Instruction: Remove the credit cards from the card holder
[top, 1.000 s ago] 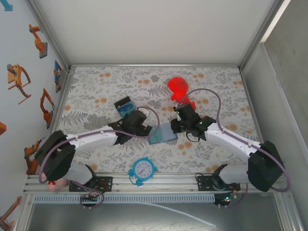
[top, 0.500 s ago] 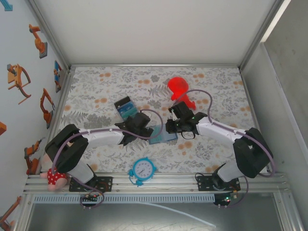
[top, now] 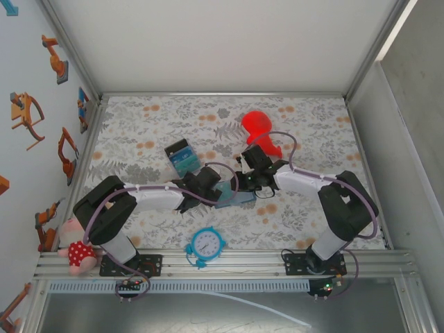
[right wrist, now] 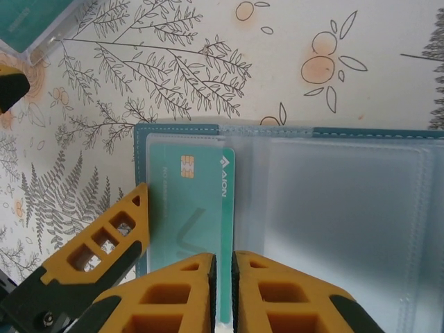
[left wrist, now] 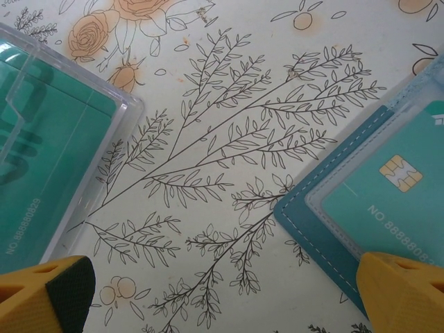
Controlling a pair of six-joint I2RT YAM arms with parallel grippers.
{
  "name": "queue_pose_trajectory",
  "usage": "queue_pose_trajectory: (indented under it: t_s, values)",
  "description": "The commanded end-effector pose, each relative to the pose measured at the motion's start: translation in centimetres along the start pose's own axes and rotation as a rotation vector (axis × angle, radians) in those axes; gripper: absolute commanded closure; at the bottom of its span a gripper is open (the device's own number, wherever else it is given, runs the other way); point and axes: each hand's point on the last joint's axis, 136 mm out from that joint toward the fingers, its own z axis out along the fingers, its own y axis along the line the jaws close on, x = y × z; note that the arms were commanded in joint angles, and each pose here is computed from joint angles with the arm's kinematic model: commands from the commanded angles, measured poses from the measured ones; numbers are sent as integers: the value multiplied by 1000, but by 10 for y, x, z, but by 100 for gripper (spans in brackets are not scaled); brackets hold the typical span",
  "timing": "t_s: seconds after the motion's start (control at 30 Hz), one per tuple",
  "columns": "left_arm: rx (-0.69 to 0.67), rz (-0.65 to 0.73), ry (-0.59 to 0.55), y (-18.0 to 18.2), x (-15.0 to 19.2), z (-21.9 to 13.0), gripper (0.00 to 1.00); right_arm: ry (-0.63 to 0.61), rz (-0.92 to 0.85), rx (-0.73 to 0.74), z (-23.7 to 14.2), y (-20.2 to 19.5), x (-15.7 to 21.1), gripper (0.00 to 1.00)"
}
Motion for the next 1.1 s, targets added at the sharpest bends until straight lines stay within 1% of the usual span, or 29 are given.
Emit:
queue_pose_trajectory:
  t_s: [0.0, 0.3, 0.8, 1.07]
  values:
    - [-38, 26, 51, 5, 16, 2, 3, -8, 22, -75, 2, 13, -10, 85]
    - [-48, 33, 57, 6, 19, 3, 3, 36, 56, -112, 16, 9, -3, 83]
    - [-64, 50, 64, 5, 19, 3, 3, 86, 88, -68, 33, -6, 8, 83]
    - [-68, 65, 66, 2, 17, 3, 3, 92, 97, -114, 36, -1, 9, 83]
